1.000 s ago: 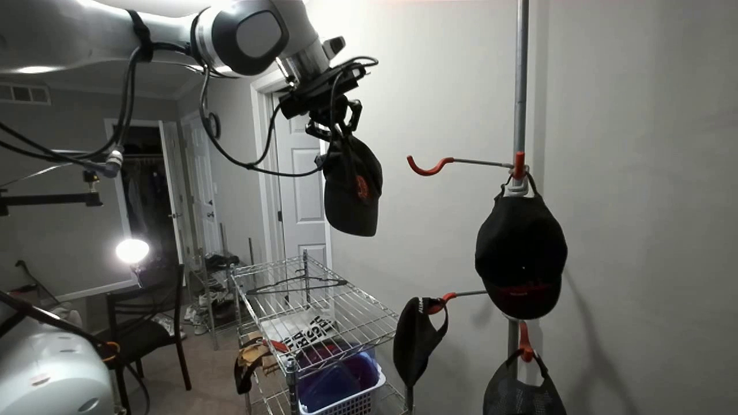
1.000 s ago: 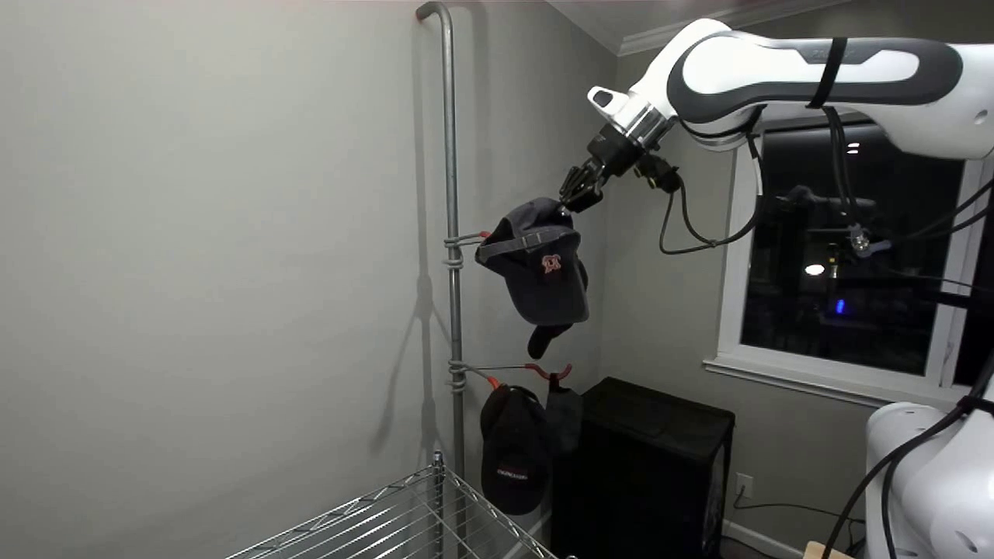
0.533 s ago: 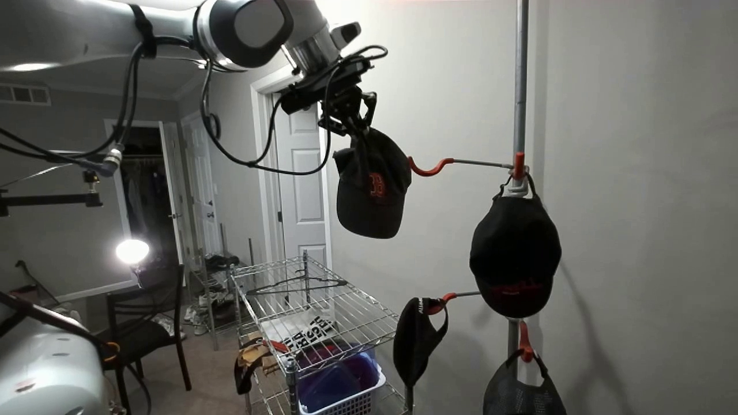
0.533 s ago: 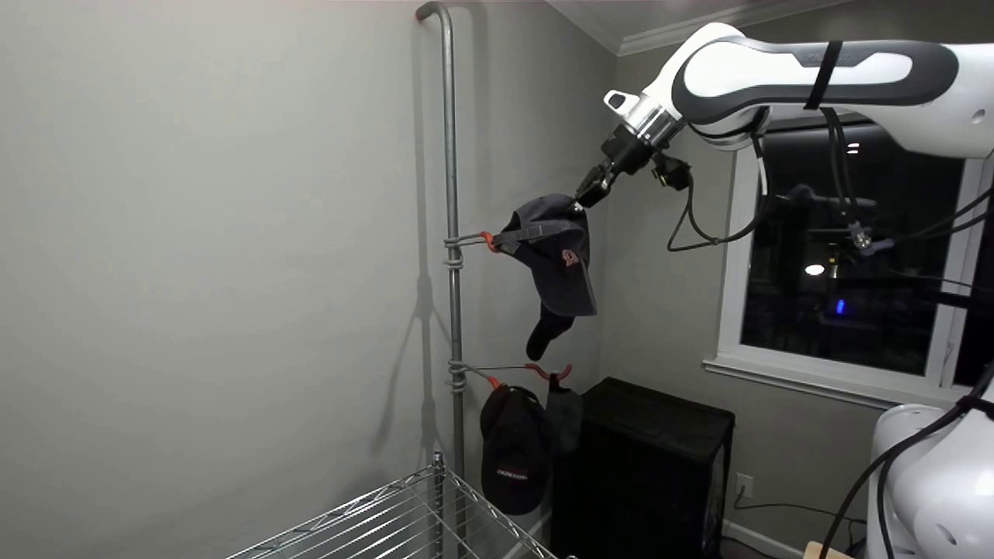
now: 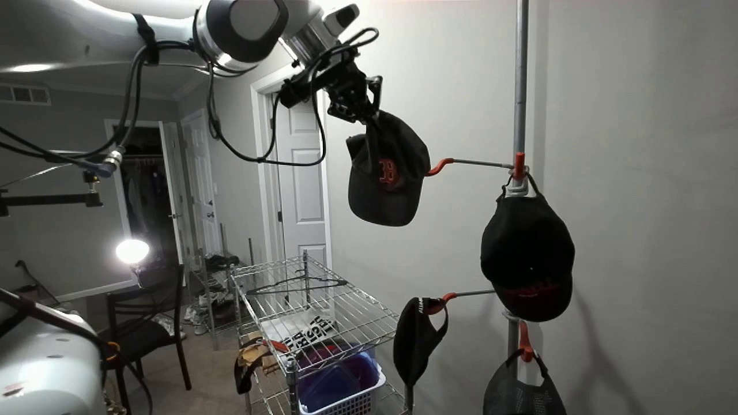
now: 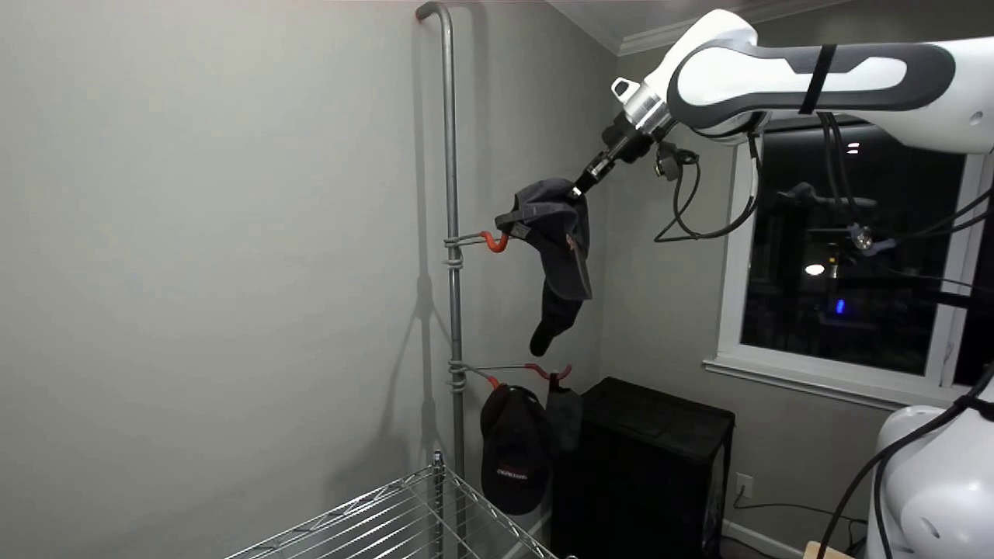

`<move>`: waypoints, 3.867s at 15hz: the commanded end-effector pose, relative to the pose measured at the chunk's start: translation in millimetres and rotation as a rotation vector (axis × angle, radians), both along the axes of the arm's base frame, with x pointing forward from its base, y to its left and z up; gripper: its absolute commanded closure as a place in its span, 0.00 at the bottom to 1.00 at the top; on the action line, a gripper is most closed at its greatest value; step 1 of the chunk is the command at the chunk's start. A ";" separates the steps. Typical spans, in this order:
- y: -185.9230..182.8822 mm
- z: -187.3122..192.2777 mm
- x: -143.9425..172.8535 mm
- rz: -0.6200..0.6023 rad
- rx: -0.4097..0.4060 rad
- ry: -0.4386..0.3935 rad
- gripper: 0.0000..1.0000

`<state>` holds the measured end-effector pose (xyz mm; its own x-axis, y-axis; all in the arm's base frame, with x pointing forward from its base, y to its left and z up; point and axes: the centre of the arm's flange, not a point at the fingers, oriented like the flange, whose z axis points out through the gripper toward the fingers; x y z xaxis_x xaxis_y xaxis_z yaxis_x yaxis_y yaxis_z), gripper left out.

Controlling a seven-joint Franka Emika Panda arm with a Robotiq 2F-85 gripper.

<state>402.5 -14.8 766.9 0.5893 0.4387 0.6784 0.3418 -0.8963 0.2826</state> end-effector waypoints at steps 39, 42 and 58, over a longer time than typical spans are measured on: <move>5.9 -97.9 43.8 -0.280 -0.185 0.141 0.02; -28.0 -124.5 21.8 -0.198 -0.206 0.177 0.00; -69.8 -190.6 -97.4 0.362 -0.241 0.006 0.00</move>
<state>317.3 -87.2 583.9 0.4554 0.7441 0.4889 0.5947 -0.6628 0.4550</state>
